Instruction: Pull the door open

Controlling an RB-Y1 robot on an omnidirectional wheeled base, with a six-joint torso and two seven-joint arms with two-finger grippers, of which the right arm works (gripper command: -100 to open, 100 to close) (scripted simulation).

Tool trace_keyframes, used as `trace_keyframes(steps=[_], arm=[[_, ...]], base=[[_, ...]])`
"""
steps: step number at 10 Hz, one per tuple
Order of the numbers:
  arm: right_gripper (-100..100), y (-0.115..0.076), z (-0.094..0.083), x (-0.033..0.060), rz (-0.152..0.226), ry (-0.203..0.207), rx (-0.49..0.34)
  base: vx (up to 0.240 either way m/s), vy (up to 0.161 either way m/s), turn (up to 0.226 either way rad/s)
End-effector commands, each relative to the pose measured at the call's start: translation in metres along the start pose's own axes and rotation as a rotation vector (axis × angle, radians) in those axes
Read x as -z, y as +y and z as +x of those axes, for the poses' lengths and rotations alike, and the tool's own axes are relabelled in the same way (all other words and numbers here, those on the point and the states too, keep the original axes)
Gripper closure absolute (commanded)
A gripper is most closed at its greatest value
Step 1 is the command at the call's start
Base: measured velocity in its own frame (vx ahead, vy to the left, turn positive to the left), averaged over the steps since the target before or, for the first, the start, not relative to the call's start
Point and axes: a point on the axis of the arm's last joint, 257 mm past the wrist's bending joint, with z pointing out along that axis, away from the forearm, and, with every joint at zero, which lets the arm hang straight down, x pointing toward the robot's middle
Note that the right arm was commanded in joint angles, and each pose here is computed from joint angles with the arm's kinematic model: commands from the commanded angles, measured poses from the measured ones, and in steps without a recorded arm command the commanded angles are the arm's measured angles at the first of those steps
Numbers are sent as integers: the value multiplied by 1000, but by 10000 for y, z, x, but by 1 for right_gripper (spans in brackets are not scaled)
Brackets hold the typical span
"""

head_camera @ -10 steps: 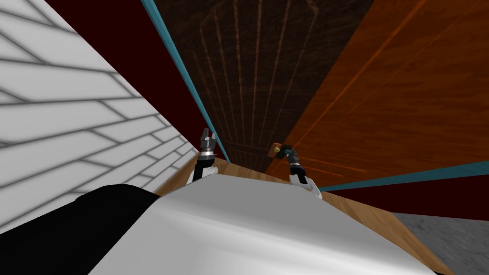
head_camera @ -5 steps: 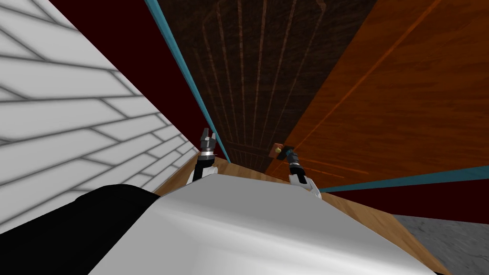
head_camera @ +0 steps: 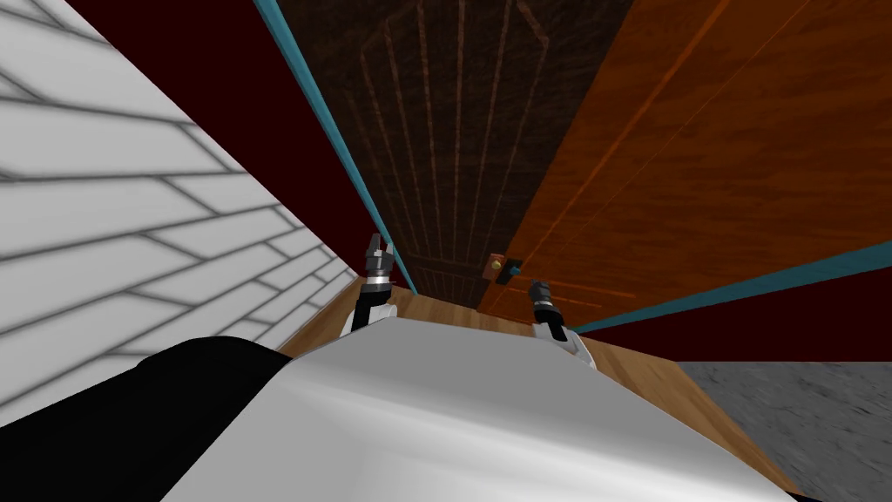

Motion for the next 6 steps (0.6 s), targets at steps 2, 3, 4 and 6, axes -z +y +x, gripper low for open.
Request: trace_keyframes(steps=[2,3,4,6], arm=[[-100,1,23,26,-1,9,-4],[-100,17,83,27,-5,20,-9],[-100,38,154,24,-10,33,-14],[-100,61,193,28,-13,41,-16]], base=[[-205,35,12],[-208,72,33],[-190,96,45],[-114,87,50]])
